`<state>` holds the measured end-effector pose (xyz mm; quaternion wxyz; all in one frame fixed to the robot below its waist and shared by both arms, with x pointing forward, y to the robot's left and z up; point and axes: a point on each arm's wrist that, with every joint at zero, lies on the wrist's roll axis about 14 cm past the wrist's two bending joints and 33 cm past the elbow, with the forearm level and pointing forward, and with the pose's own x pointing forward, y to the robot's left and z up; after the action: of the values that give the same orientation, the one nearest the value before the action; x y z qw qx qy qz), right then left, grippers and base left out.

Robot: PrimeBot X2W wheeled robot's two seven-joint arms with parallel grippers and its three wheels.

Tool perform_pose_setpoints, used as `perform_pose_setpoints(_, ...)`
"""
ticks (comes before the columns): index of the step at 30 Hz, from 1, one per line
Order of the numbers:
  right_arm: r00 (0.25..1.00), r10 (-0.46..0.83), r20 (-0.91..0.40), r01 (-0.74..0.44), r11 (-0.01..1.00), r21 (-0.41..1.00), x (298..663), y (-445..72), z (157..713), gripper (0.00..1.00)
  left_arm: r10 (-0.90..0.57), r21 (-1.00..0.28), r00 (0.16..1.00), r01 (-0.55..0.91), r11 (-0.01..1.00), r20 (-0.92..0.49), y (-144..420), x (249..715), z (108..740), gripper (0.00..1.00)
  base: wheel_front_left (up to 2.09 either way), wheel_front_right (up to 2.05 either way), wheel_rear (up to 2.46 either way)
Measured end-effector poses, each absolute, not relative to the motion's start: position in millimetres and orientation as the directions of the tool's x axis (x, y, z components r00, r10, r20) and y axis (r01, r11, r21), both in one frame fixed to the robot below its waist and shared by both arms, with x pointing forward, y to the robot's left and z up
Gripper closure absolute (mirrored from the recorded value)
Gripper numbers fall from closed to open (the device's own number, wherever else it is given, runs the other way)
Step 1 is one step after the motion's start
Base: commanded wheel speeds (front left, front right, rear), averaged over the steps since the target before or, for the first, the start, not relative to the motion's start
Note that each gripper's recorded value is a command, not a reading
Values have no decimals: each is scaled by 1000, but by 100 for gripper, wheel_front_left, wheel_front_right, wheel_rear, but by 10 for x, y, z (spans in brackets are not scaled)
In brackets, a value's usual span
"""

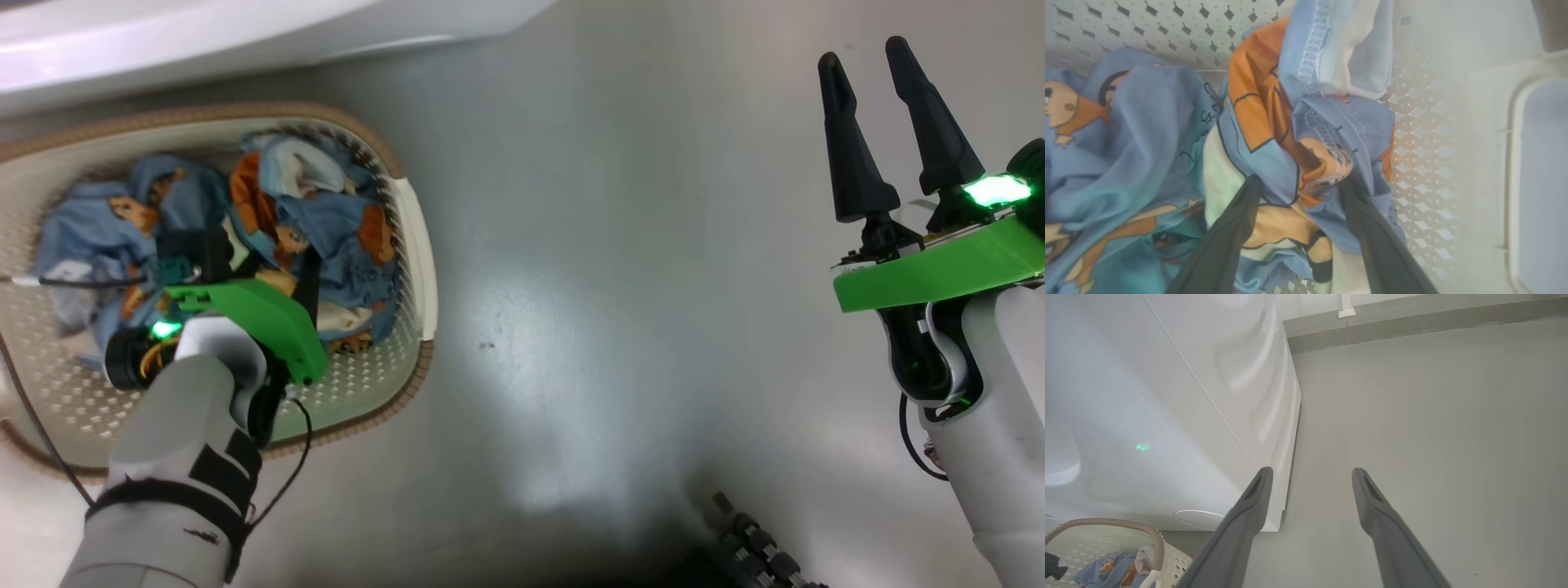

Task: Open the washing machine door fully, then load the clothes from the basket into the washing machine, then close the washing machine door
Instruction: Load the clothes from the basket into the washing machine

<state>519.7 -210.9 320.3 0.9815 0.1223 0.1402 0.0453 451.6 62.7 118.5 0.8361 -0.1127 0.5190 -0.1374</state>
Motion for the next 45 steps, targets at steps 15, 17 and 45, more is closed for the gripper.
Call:
perform_pose_setpoints(15, 950, 84, -301, -11, 972, 235, 5166, -2239, 2979, 0, -375, -348, 300, 139, 927, -877, 465, 4501, 734, 0, 0, 0, 0)
perform_pose_setpoints(17, 949, 77, -306, -5, 973, 232, 5150, -2261, 2963, 0, -368, -341, 294, 142, 929, -882, 480, 4502, 688, 0, 0, 0, 0)
perform_pose_setpoints(45, 974, 89, -207, -34, 967, 253, 5192, -2162, 3520, 0, -351, -335, 463, 120, 935, -814, 554, 4636, 1235, 100, 0, 0, 0)
